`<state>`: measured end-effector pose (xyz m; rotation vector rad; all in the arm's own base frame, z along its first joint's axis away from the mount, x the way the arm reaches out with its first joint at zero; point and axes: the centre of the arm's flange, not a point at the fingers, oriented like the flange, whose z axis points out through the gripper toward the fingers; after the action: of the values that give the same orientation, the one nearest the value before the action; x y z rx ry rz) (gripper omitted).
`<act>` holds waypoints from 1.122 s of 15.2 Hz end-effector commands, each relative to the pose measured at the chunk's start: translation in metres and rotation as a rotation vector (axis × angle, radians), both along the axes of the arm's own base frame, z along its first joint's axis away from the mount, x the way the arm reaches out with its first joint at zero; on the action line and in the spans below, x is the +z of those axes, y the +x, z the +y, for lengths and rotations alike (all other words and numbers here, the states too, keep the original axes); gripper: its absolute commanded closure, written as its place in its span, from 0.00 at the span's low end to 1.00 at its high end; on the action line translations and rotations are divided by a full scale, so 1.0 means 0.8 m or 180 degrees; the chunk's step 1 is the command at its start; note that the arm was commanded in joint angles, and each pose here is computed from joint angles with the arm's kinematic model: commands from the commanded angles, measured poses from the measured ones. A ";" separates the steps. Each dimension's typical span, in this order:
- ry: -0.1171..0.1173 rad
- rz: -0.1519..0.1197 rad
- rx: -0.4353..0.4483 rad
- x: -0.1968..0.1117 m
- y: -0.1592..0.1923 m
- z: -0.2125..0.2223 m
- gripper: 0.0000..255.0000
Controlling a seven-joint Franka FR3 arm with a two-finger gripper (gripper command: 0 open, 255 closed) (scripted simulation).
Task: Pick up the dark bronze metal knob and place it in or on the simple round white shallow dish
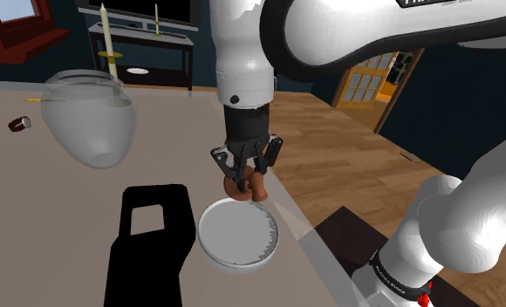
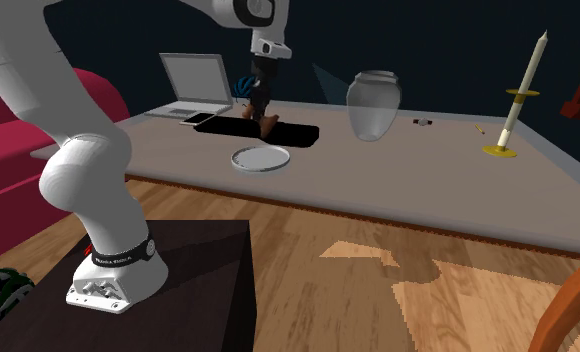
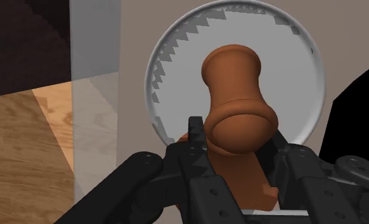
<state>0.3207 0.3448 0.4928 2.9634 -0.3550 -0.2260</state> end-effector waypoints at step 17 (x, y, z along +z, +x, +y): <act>0.0000 0.0000 -0.0004 -0.091 -0.004 0.003 1.00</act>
<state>0.3173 0.3471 0.4207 2.9633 -0.3566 -0.2263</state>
